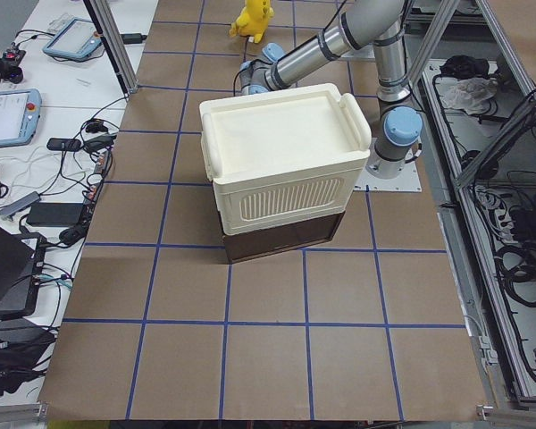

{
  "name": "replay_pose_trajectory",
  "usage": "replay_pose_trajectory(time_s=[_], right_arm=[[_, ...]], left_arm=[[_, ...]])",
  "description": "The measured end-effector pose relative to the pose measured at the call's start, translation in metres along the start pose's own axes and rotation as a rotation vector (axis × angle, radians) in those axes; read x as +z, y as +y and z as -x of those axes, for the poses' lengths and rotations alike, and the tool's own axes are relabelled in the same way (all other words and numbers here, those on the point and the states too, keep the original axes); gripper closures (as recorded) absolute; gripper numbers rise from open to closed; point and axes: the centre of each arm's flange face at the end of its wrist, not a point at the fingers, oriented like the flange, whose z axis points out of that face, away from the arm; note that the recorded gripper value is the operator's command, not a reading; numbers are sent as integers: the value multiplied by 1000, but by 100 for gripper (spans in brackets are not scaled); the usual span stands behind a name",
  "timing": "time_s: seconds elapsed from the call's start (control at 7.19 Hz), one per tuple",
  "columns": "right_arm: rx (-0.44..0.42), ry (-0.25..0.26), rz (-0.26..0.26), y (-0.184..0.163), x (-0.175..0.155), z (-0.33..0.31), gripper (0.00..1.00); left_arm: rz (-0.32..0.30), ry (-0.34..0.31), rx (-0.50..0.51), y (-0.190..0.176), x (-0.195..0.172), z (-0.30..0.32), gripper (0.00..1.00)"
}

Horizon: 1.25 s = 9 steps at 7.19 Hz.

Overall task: Pull drawer sideways
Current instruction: 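Pull the handle with the left gripper, sliding the drawer out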

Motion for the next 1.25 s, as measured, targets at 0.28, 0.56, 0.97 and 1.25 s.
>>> replay_pose_trajectory(time_s=[0.28, 0.56, 0.97, 1.25], right_arm=[[0, 0, 0, 0, 0, 0, 0], [0, 0, 1, 0, 0, 0, 0], [0, 0, 0, 0, 0, 0, 0], [0, 0, 0, 0, 0, 0, 0]], left_arm=[[-13, -1, -3, -1, -7, 1, 76], [-21, -3, -3, -1, -12, 1, 76], [-32, -6, -1, 0, -18, -1, 76], [-43, -8, 0, -1, -23, -2, 76]])
